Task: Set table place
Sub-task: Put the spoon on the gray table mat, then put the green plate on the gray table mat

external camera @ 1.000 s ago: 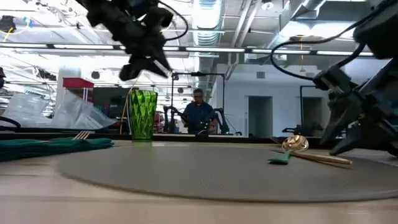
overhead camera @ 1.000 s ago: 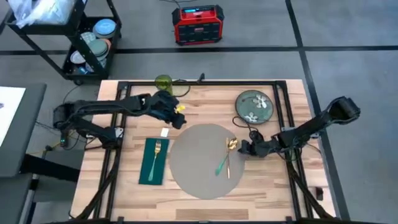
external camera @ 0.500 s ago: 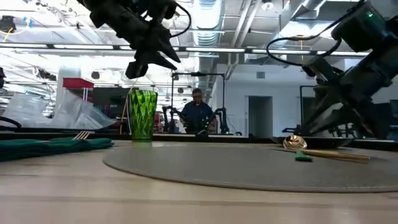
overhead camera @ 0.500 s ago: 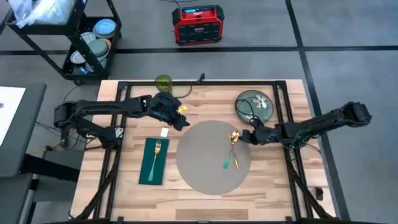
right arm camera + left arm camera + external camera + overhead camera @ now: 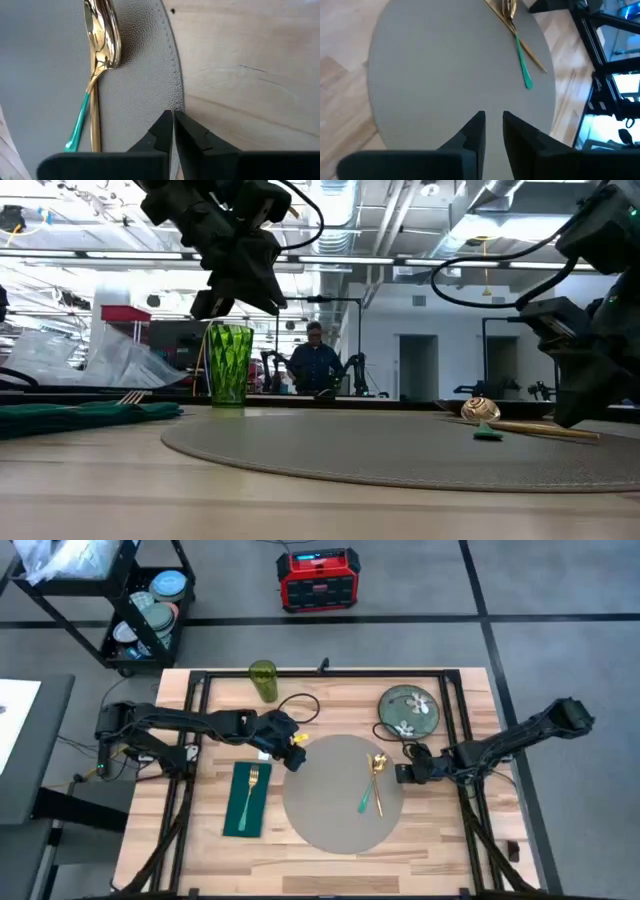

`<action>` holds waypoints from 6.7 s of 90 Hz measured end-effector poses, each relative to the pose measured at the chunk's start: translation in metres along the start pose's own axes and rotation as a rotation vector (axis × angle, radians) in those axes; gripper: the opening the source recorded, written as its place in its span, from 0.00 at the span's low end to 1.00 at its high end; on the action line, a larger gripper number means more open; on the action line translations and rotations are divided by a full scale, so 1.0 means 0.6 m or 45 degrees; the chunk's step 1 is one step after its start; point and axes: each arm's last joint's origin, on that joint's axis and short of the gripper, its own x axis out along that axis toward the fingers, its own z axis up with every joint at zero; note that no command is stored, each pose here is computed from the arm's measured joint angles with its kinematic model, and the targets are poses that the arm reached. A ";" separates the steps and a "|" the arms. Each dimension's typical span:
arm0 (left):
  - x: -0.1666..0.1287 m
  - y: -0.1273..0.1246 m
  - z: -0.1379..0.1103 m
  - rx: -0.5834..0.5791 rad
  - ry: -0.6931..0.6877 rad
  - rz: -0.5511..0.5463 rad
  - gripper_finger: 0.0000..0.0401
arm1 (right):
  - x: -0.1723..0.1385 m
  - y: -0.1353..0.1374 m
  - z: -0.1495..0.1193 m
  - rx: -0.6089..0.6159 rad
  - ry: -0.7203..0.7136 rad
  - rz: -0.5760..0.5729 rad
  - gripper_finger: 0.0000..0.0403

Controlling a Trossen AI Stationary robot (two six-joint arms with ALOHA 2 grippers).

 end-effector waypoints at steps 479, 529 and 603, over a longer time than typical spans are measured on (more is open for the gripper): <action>0.032 -0.009 -0.007 0.088 -0.060 0.030 0.00 | 0.038 0.092 0.236 -0.949 0.585 0.160 0.00; 0.032 -0.009 -0.007 0.082 -0.062 0.030 0.00 | 0.038 0.094 0.235 -0.978 0.590 0.208 0.00; 0.032 -0.008 -0.005 0.072 -0.097 0.050 0.00 | 0.036 0.078 0.270 -0.994 0.366 -0.048 0.19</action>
